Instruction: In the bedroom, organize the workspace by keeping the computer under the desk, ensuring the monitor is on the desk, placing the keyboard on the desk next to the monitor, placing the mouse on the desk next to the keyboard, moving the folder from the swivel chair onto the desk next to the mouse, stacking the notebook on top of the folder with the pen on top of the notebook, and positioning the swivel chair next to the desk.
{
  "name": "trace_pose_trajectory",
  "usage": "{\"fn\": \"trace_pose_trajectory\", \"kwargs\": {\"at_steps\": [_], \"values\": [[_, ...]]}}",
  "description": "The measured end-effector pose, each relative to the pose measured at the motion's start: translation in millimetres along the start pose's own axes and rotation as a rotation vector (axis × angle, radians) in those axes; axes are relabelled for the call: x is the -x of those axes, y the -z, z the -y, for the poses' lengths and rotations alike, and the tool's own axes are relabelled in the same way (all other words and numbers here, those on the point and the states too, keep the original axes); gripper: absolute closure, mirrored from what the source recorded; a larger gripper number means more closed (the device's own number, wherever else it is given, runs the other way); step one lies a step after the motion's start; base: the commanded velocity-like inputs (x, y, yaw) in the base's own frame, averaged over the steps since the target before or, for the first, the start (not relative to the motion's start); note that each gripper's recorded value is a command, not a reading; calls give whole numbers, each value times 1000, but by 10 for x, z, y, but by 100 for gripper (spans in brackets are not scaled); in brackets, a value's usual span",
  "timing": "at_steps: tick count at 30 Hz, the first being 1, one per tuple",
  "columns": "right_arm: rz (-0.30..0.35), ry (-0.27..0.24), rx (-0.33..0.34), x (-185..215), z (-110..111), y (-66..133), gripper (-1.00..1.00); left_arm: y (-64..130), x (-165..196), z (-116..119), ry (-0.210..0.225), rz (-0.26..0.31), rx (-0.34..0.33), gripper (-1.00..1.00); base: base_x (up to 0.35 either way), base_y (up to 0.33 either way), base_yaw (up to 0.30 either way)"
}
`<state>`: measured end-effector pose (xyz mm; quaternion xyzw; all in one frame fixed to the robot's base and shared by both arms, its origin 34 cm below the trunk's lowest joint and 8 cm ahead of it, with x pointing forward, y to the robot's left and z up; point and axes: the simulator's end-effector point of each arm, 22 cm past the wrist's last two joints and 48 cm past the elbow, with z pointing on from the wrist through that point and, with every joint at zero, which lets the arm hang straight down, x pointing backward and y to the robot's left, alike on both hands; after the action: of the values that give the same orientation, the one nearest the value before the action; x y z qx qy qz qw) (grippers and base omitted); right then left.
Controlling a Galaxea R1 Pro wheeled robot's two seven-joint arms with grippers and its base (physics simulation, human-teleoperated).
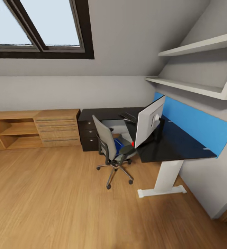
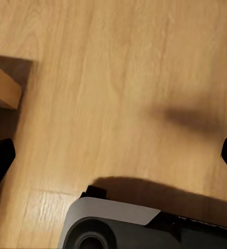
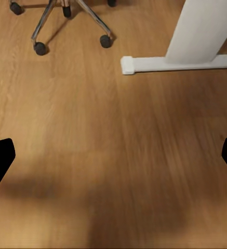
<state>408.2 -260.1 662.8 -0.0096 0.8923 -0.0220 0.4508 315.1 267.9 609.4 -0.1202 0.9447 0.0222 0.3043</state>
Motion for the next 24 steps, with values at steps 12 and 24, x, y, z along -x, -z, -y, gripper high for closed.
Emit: {"fn": "trace_pose_trajectory", "kwargs": {"at_steps": [12,24], "values": [[1,0,2,6,-12,-2,-100,0,3,-1,0,1,0,-100,285,190,-246],[-1,-1,0,-4,-18,-3,-100,-2,3,-8,1,2,3,-100,48,19,24]]}}
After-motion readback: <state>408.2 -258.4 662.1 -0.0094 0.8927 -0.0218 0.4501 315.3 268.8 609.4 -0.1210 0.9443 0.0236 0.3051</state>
